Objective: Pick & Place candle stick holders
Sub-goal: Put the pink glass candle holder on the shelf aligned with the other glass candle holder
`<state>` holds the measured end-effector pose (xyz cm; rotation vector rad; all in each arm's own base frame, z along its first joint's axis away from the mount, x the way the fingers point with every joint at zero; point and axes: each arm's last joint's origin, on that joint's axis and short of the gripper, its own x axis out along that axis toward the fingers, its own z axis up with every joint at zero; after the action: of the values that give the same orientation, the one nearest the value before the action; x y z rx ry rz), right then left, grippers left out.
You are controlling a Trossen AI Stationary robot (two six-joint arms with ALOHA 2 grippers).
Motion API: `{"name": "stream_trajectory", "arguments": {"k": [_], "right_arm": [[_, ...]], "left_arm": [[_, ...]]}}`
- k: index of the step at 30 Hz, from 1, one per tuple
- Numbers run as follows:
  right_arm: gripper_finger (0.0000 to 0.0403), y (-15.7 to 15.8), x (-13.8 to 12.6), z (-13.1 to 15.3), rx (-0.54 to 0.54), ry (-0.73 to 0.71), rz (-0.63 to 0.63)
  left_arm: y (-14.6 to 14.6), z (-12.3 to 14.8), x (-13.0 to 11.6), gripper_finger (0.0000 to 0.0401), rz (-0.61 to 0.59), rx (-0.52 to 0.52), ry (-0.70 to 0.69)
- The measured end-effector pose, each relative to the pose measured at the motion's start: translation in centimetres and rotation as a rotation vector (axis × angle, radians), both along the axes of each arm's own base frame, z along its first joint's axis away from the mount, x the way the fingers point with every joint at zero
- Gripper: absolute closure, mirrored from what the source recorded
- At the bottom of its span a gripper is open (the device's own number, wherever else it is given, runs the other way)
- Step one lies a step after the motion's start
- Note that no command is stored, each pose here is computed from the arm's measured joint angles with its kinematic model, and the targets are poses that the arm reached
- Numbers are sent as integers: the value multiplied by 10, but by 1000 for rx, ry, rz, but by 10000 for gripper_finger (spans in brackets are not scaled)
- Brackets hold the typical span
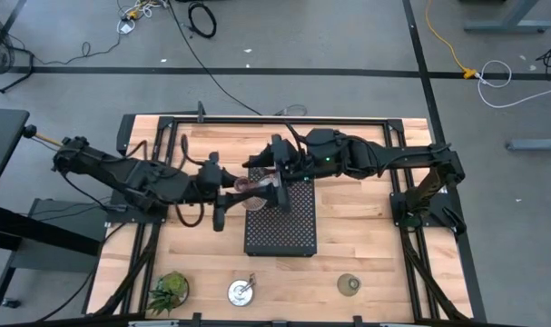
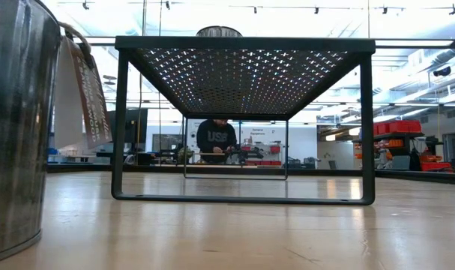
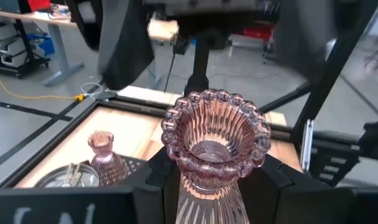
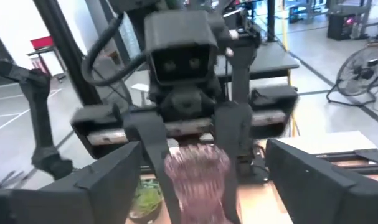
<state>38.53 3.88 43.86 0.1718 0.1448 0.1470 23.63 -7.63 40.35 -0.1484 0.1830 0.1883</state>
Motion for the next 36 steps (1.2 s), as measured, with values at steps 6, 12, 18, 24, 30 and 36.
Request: {"name": "stream_trajectory", "arguments": {"k": [6,12,18,24,30,36], "right_arm": [[100,0,-1,-4,-3,47,7],[108,0,-1,-4,-8,45,5],[108,0,-1,-4,-10,45,5],[108,0,5,-10,-14,59,-10],[108,1,14,-17,-4,52,0],[147,1,14,-16,-4,50,1]], "left_arm": [[4,-1,3,271,15,2,4],[5,1,1,271,18,-3,-10],[5,1,1,271,15,6,-10],[5,1,1,271,9,4,-10],[5,1,1,271,9,5,-10],[5,1,1,271,6,15,-6]]}}
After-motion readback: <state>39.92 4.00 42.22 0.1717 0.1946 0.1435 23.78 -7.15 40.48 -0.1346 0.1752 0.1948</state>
